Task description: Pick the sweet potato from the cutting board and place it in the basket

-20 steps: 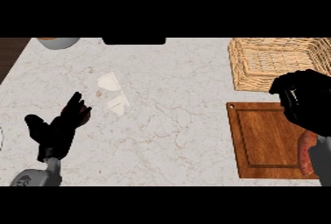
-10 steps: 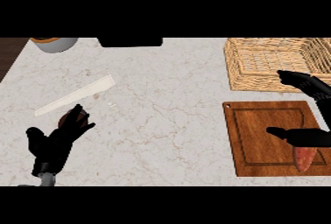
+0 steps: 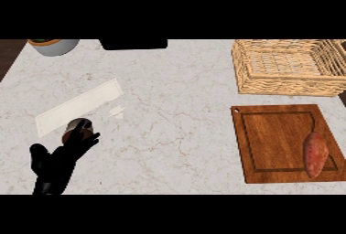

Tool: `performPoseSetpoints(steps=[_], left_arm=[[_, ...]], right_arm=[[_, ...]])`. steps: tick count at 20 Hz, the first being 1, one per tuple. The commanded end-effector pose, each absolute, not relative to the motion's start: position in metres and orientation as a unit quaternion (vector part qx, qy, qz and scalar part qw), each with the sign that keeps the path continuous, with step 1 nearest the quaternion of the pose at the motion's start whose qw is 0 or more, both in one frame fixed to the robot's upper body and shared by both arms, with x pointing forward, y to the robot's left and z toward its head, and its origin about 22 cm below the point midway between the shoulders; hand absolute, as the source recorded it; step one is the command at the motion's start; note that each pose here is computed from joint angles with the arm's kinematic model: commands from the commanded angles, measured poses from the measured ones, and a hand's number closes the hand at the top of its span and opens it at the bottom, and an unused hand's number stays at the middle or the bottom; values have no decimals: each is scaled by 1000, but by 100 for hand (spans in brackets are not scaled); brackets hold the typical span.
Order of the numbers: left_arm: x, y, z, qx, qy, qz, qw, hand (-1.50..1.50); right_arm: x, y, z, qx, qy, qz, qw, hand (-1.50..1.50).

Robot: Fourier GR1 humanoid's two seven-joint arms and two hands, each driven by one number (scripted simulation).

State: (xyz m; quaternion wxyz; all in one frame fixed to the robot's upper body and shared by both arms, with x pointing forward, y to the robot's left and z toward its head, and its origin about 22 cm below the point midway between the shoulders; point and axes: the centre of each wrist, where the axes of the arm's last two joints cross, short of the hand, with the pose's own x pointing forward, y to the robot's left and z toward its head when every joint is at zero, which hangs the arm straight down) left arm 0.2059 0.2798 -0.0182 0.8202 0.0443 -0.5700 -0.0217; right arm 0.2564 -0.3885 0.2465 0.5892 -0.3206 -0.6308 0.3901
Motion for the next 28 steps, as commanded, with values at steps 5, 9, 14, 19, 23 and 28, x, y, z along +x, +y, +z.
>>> performPoseSetpoints(steps=[5,9,14,19,23,28], left_arm=[[179,294,-46,79,-483,-4,872,0],[178,305,-48,89,-478,-4,874,0],[184,308,-39,84,-481,1,873,0],[184,294,-48,77,-476,2,876,0],[184,293,-45,70,-485,-4,872,0],[191,291,-54,78,-483,-8,872,0]], right_arm=[[243,-410,322,-302,-485,512,642,-150],[237,-418,347,-284,-449,548,646,-150],[231,-436,331,-273,-442,550,654,-150],[226,-443,331,-265,-460,539,654,-150],[231,-423,284,-260,-467,529,659,-150],[226,-426,254,-252,-483,518,660,-150]])
